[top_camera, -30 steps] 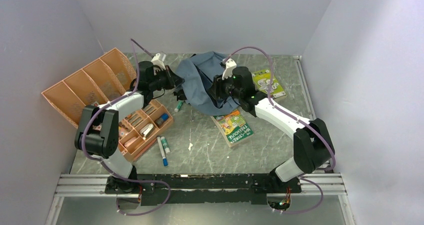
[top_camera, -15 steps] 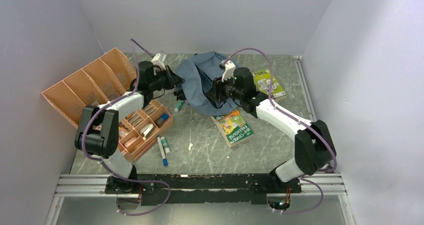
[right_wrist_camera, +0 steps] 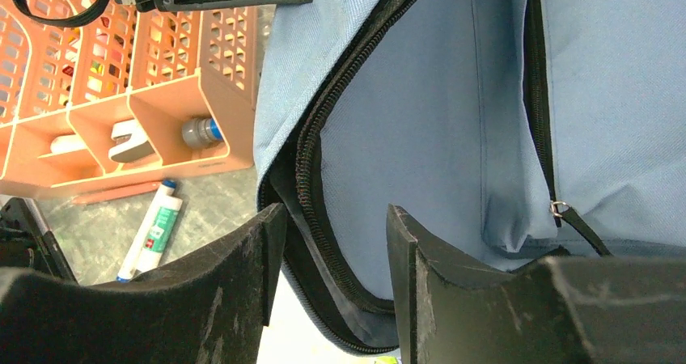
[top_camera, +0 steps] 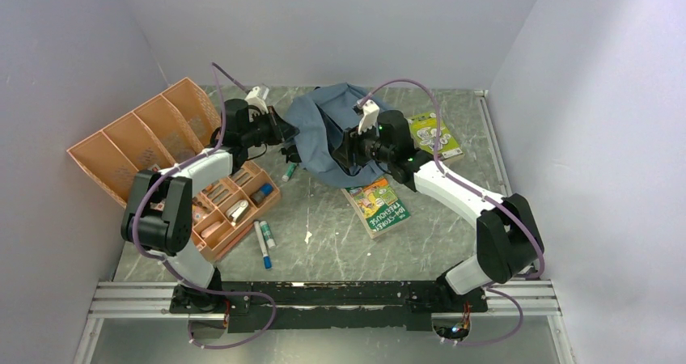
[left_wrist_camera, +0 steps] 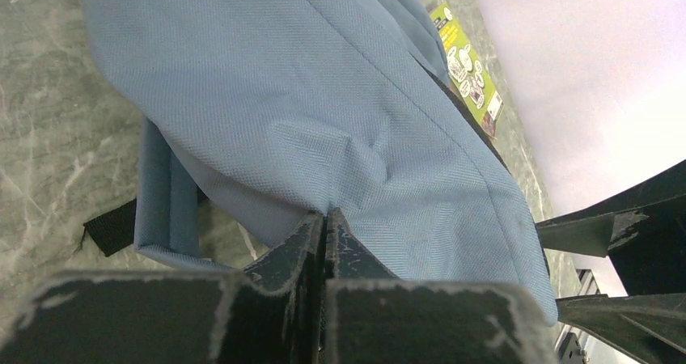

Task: Pack the student bag
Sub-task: Unzip the student bag at the center of the board.

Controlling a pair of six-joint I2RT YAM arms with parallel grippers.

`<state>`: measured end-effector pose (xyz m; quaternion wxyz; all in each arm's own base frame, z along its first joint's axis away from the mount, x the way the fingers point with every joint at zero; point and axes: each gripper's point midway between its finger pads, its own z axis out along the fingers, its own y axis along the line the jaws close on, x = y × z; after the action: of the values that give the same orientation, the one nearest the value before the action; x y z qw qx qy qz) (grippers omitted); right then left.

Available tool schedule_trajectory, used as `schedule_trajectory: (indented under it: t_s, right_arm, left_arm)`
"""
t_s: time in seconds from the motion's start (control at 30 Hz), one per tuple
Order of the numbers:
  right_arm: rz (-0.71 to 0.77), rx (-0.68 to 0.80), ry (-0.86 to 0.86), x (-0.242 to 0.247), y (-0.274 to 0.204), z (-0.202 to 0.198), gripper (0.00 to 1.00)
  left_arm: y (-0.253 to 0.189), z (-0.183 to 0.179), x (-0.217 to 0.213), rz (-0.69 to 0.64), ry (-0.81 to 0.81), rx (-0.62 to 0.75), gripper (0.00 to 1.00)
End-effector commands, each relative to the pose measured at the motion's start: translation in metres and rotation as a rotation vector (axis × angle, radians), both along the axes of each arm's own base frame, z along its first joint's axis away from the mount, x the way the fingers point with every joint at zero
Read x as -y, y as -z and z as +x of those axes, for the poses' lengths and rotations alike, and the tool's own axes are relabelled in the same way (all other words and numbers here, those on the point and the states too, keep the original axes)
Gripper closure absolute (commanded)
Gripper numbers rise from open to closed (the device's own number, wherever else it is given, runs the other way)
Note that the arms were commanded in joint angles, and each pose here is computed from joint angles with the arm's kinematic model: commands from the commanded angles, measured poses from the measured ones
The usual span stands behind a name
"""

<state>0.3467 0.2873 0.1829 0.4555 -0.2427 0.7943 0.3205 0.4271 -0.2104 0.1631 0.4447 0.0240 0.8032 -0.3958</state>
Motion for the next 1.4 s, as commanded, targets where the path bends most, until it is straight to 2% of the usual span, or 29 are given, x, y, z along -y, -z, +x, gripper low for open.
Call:
schedule_trajectory:
  t_s: [0.0, 0.13, 0.43, 0.6, 0.73, 0.9, 1.2, 1.37]
  right_arm:
    - [0.015, 0.031, -0.023, -0.001, -0.010, -0.002, 0.47]
    - [-0.004, 0.013, -0.006, 0.000, 0.000, 0.002, 0.49]
    - [-0.049, 0.033, 0.074, 0.005, 0.009, 0.024, 0.59]
    - [0.011, 0.076, 0.068, -0.002, -0.015, 0.029, 0.84]
    - [0.064, 0.194, 0.223, 0.020, -0.056, 0.050, 1.00]
    - [0.086, 0.216, 0.420, 0.061, -0.083, 0.090, 1.00]
    - [0.169, 0.083, 0.670, 0.136, -0.056, 0.146, 1.00]
    - [0.215, 0.010, 0.699, 0.154, -0.028, 0.168, 1.00]
  left_arm:
    - [-0.021, 0.005, 0.010, -0.028, 0.054, 0.080, 0.95]
    - [-0.020, 0.004, 0.010, -0.031, 0.054, 0.077, 0.95]
    - [-0.021, 0.002, 0.010, -0.028, 0.059, 0.078, 0.95]
    - [-0.021, 0.004, 0.009, -0.025, 0.052, 0.080, 0.95]
    - [-0.022, 0.017, 0.002, -0.021, 0.033, 0.055, 0.95]
    - [-0.045, 0.048, -0.011, -0.027, 0.001, 0.099, 0.95]
    - [-0.052, 0.111, -0.036, 0.054, -0.046, 0.106, 0.95]
    - [-0.042, 0.135, -0.049, 0.097, -0.079, 0.072, 0.79]
